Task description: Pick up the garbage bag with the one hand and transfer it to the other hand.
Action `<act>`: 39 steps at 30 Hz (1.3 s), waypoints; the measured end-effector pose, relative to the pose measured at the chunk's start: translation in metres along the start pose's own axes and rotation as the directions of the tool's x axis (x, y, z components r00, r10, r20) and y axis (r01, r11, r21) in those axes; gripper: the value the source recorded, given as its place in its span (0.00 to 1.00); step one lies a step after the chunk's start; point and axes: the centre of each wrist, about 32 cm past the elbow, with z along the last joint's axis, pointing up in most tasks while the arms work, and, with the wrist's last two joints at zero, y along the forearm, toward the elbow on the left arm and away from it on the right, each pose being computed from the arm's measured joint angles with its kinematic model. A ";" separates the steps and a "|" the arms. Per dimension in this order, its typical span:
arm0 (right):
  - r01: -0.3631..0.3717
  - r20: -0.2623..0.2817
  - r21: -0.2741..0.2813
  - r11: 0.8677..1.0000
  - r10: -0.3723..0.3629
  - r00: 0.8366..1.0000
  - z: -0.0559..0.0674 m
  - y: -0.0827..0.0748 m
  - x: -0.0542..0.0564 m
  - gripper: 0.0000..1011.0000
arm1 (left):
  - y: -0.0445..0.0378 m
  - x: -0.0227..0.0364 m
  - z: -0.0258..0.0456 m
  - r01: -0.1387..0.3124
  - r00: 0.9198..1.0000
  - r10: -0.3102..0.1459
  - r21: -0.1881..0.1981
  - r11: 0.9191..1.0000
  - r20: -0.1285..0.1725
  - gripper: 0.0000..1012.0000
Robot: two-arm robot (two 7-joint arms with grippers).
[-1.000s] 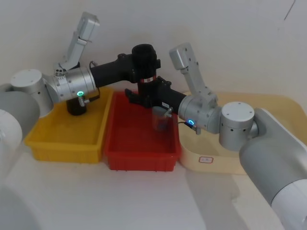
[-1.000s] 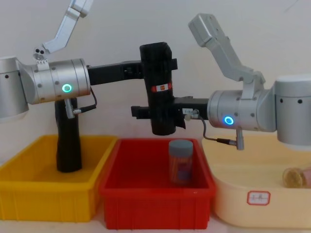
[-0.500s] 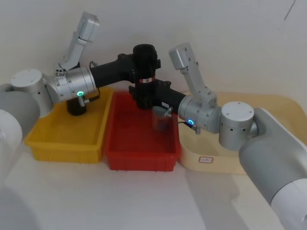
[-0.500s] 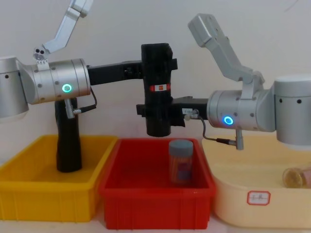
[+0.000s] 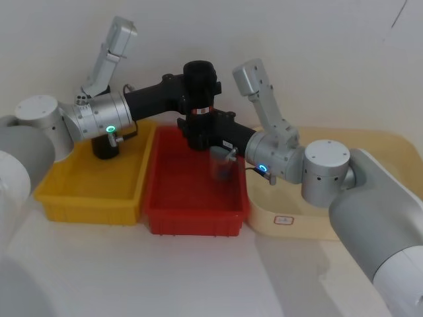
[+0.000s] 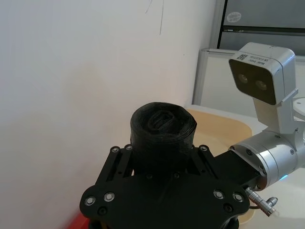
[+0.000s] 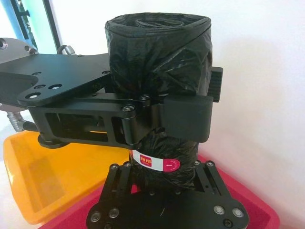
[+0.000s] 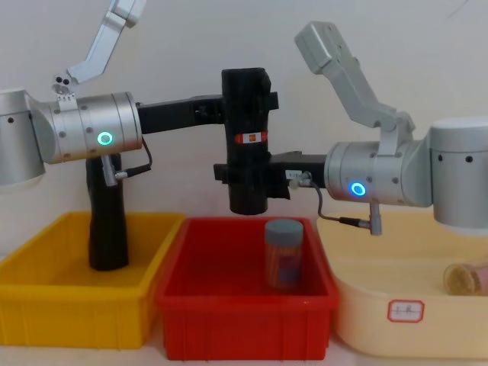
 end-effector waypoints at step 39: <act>0.231 0.031 -0.026 0.973 -0.230 0.973 0.017 -0.055 0.008 0.50 | 0.0000 0.0000 0.0000 0.000 1.000 0.000 0.000 1.000 0.000 0.99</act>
